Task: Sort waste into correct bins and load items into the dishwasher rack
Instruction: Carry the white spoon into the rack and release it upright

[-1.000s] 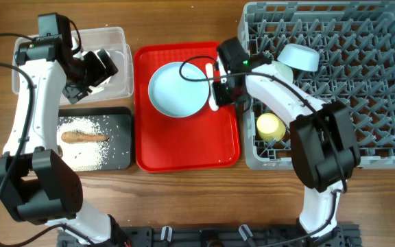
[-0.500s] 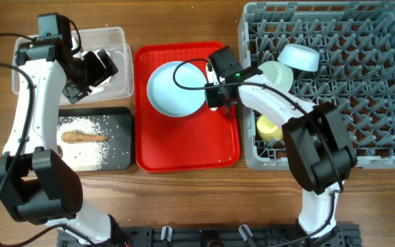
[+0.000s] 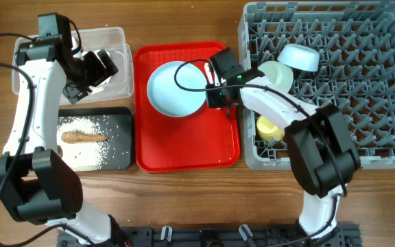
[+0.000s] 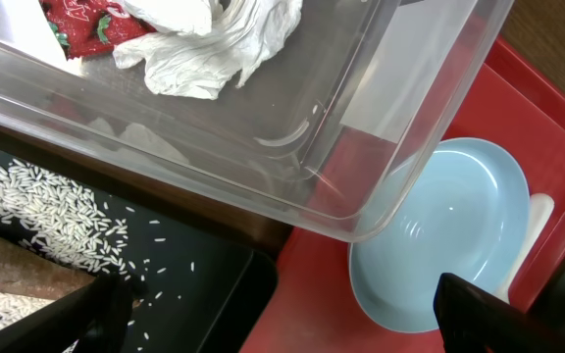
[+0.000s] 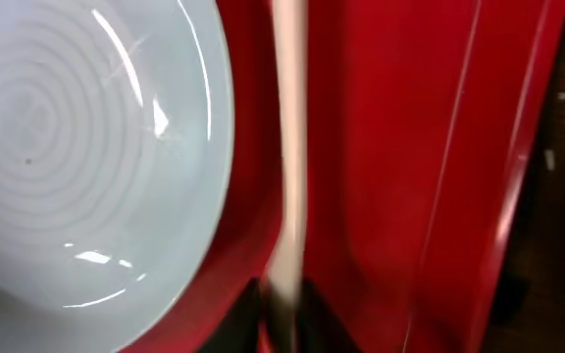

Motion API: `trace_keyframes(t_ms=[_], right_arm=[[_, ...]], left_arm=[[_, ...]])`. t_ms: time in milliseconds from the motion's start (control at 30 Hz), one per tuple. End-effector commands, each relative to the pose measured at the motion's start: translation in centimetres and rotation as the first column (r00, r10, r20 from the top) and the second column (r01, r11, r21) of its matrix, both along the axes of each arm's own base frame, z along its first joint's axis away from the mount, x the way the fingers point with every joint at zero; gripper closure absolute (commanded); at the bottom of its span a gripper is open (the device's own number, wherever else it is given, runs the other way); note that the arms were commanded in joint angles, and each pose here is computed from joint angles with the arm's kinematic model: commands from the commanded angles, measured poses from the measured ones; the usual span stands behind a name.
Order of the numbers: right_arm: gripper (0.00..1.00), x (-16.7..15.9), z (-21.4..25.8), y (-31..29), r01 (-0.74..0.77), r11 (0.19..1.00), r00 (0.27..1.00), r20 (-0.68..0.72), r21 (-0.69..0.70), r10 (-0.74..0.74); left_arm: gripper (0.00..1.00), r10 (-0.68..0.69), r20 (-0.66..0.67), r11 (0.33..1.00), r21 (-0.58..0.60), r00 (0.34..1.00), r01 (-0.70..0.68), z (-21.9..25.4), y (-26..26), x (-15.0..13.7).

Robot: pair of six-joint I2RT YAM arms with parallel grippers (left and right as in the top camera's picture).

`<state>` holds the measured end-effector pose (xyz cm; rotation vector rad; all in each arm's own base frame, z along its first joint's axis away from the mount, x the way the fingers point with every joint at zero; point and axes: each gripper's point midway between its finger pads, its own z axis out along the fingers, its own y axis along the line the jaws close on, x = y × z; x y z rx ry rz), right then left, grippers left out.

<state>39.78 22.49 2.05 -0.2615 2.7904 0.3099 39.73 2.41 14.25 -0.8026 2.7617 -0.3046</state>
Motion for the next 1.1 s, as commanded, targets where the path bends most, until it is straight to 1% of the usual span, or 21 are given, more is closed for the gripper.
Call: trace_keyframes(t_ms=[0,167,233,333,433,500,633,700,767,833,967,1067], right_arm=[[0.96,0.2,1.9,-0.2,0.006,1.000,0.999,0.039,0.003,-0.006],[0.96,0.2,5.4,-0.3,0.005,0.999,0.996,0.094,0.032,-0.008],[0.96,0.0,6.2,-0.3,-0.033,0.999,0.993,0.113,0.021,0.031],[0.96,-0.5,10.0,-0.8,-0.045,0.996,0.987,0.155,0.081,0.032],[0.96,-1.5,14.0,-5.0,0.033,0.996,0.985,0.168,0.087,-0.047],[0.96,-2.6,15.8,-10.2,0.117,0.991,0.981,0.146,0.060,-0.124],[0.96,-6.2,14.2,-16.0,0.214,0.977,0.977,-0.020,-0.024,-0.214],[0.96,-7.2,13.4,-17.6,0.232,0.971,0.970,-0.065,-0.047,-0.235],[0.96,-7.5,13.0,-18.5,0.255,0.965,0.962,-0.083,-0.063,-0.260],[0.96,-7.7,12.7,-19.9,0.287,0.952,0.951,-0.084,-0.108,-0.296],[0.96,-7.9,12.6,-20.2,0.292,0.949,0.948,-0.096,-0.115,-0.303],[0.96,-8.3,12.4,-21.5,0.337,0.924,0.930,-0.093,-0.181,-0.357]], left_arm=[[0.00,0.017,0.007,1.000,0.003,1.000,-0.017,0.3,0.3,0.0],[0.00,0.017,0.007,1.000,0.003,1.000,-0.017,0.3,0.3,0.0],[0.00,0.017,0.007,1.000,0.003,1.000,-0.017,0.3,0.3,0.0],[0.00,0.017,0.007,1.000,0.003,1.000,-0.017,0.3,0.3,0.0],[0.00,0.017,0.007,1.000,0.003,1.000,-0.017,0.3,0.3,0.0],[0.00,0.017,0.007,1.000,0.003,1.000,-0.017,0.3,0.3,0.0],[0.00,0.017,0.007,1.000,0.003,1.000,-0.017,0.3,0.3,0.0],[0.00,0.017,0.007,1.000,0.003,1.000,-0.017,0.3,0.3,0.0],[0.00,0.017,0.007,1.000,0.003,1.000,-0.017,0.3,0.3,0.0],[0.00,0.017,0.007,1.000,0.003,1.000,-0.017,0.3,0.3,0.0],[0.00,0.017,0.007,1.000,0.003,1.000,-0.017,0.3,0.3,0.0],[0.00,0.017,0.007,1.000,0.003,1.000,-0.017,0.3,0.3,0.0]])
